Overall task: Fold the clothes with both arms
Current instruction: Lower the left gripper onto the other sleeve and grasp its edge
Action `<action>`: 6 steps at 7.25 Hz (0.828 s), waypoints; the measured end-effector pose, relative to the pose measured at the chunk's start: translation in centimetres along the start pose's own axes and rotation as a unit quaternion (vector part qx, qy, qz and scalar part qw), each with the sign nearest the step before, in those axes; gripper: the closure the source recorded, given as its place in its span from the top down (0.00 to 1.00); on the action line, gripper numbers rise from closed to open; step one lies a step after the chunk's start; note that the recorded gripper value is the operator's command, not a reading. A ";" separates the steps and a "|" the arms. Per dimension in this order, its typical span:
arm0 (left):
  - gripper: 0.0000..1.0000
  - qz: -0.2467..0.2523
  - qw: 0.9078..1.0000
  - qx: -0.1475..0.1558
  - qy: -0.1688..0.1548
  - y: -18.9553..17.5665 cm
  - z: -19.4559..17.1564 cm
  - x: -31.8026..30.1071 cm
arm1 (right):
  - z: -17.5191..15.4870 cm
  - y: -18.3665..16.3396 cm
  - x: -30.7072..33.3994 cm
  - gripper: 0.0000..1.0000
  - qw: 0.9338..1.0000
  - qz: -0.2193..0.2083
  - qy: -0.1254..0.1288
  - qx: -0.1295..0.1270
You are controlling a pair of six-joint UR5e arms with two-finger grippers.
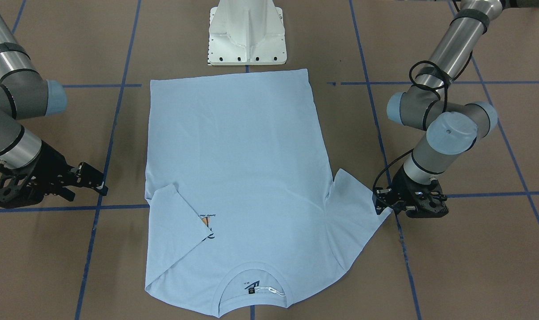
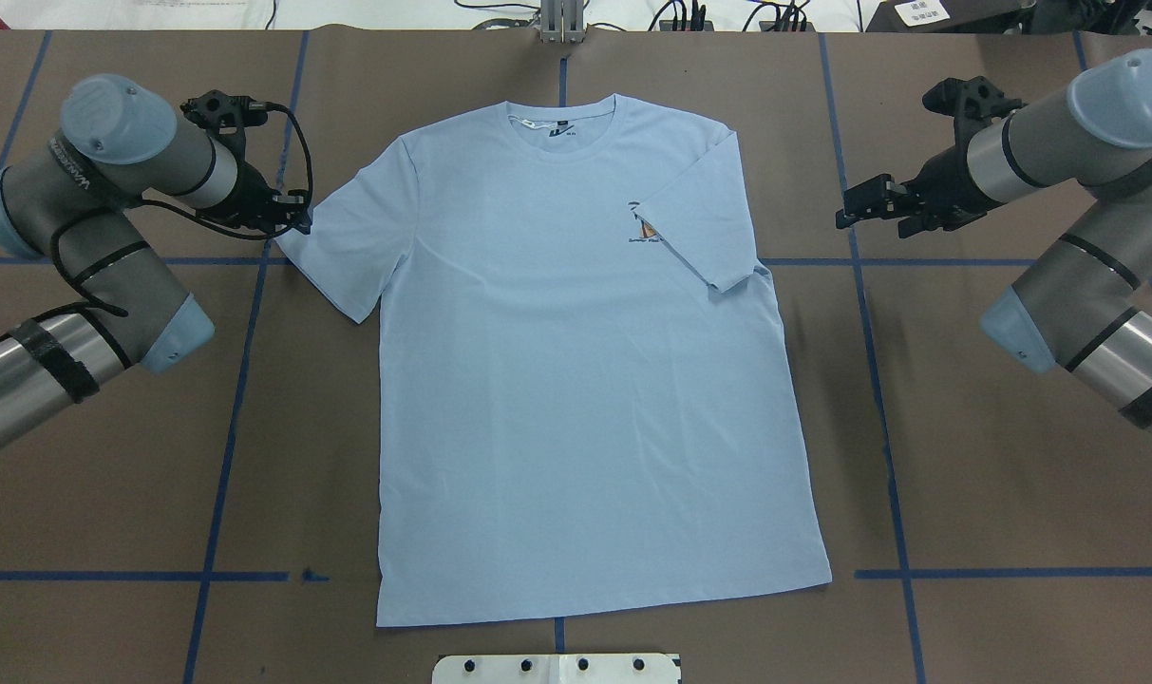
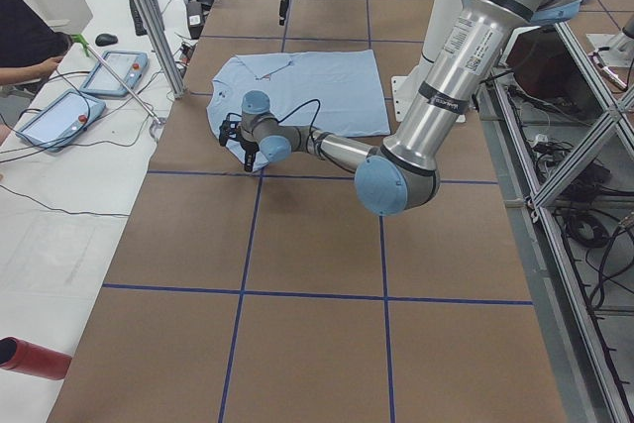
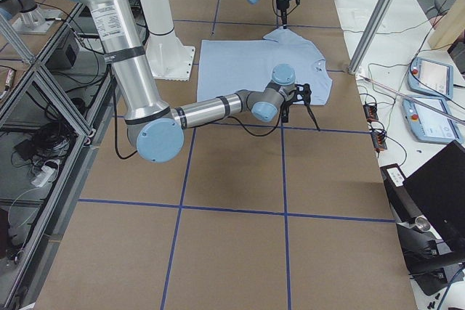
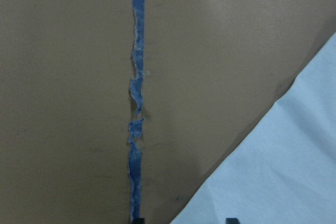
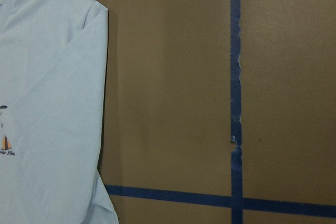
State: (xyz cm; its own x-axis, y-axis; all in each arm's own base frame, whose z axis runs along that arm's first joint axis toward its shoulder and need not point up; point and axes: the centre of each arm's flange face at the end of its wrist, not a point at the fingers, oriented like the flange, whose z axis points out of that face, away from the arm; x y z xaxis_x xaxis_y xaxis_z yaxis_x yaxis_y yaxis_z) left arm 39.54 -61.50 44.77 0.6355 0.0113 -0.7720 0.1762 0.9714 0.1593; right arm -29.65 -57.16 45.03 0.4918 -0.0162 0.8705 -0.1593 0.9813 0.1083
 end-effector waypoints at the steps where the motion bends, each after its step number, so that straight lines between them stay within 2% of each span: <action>1: 0.33 0.001 1.000 -0.002 0.000 0.2 0.2 0.1 | 0.0 0.0 0.0 1.00 1.000 0.000 0.000 0.000; 2: 0.03 0.002 1.000 -0.003 0.000 0.5 0.4 0.2 | 0.0 0.0 0.0 1.00 1.000 0.000 0.000 0.000; 6: 0.00 0.003 1.000 -0.005 0.000 0.6 0.5 0.2 | 0.1 0.1 0.2 1.00 1.000 0.001 0.001 -0.001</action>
State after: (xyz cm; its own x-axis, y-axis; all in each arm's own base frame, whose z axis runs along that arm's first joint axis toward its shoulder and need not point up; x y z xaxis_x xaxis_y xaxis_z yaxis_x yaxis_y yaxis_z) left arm 40.09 -60.99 45.03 0.6370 0.0173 -0.7707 0.1653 0.9734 0.1586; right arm -29.67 -57.10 45.22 0.4936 -0.0130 0.8696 -0.1592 0.9816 0.1050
